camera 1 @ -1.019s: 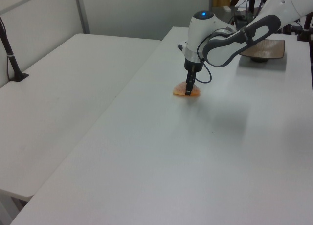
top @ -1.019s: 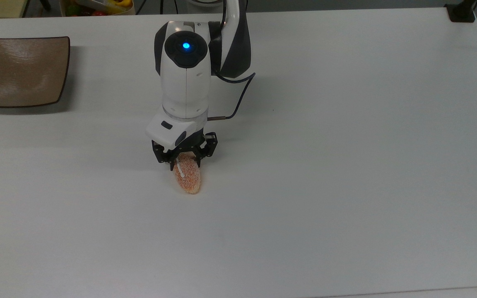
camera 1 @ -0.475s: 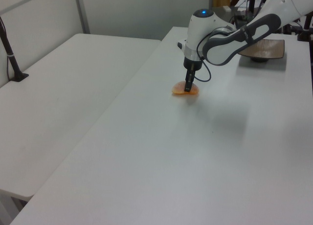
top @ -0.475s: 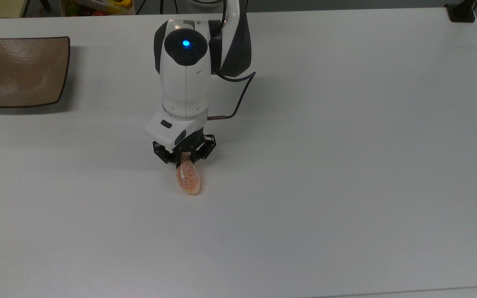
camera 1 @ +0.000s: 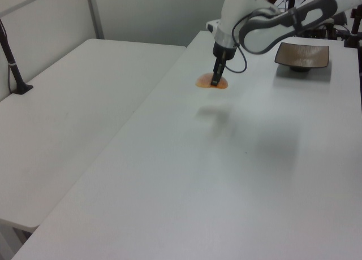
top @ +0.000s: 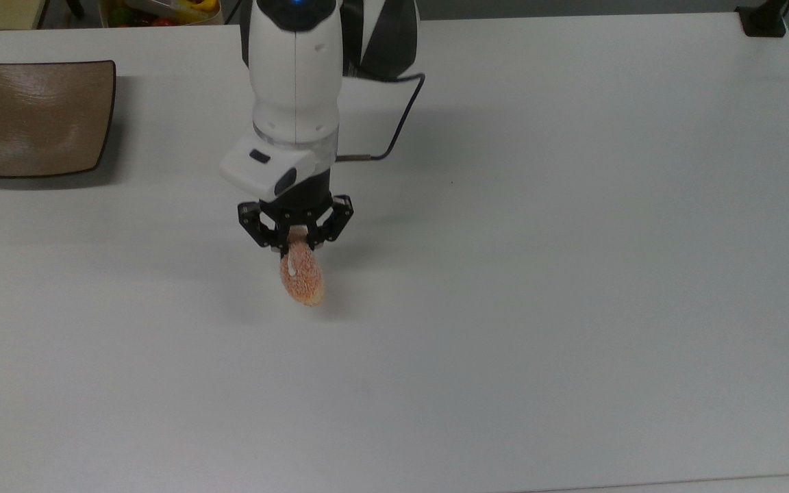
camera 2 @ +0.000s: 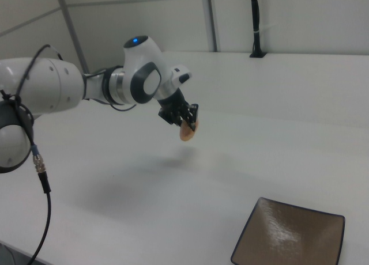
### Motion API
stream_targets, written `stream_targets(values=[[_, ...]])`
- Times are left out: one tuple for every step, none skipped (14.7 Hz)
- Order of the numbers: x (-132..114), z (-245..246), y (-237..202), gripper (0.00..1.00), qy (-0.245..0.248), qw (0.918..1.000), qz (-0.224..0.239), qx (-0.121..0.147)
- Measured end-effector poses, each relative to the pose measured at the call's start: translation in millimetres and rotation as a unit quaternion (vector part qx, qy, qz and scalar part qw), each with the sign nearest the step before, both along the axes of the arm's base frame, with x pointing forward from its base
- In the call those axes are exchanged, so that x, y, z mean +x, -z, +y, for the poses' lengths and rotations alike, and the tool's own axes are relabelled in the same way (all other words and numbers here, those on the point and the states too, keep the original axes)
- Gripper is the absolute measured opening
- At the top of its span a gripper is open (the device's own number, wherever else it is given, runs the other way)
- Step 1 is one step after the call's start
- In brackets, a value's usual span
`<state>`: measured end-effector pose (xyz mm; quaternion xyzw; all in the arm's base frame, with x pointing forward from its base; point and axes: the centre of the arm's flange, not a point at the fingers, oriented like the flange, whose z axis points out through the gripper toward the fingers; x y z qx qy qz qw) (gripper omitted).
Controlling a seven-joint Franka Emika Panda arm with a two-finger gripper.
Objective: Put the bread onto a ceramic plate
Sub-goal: 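Lift the bread roll and carry it toward the brown plate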
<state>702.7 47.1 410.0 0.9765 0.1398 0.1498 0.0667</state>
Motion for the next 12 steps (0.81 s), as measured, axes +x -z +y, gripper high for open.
stream_targets(values=[[-3.5,-1.1,-13.5,0.31,0.002,1.0000,-0.001,0.002],[-7.2,-2.2,-27.9,0.31,0.006,1.0000,-0.004,0.006],[-11.4,-4.1,-42.0,0.31,0.010,0.9999,-0.005,0.013],[-16.4,-7.9,-55.3,0.32,0.016,0.9997,-0.003,0.018],[-22.3,-13.3,-68.6,0.32,0.022,0.9995,0.002,0.022],[-29.1,-19.3,-82.6,0.32,0.027,0.9993,0.007,0.024],[-36.8,-25.7,-97.0,0.32,0.032,0.9990,0.013,0.029],[-45.1,-32.5,-110.6,0.32,0.032,0.9986,0.020,0.036],[-53.8,-39.7,-123.6,0.32,0.030,0.9983,0.026,0.043],[-63.2,-48.1,-135.8,0.32,0.024,0.9981,0.032,0.048],[-73.2,-57.8,-146.3,0.32,0.018,0.9978,0.039,0.050],[-83.3,-68.8,-154.6,0.32,0.011,0.9976,0.047,0.050]])
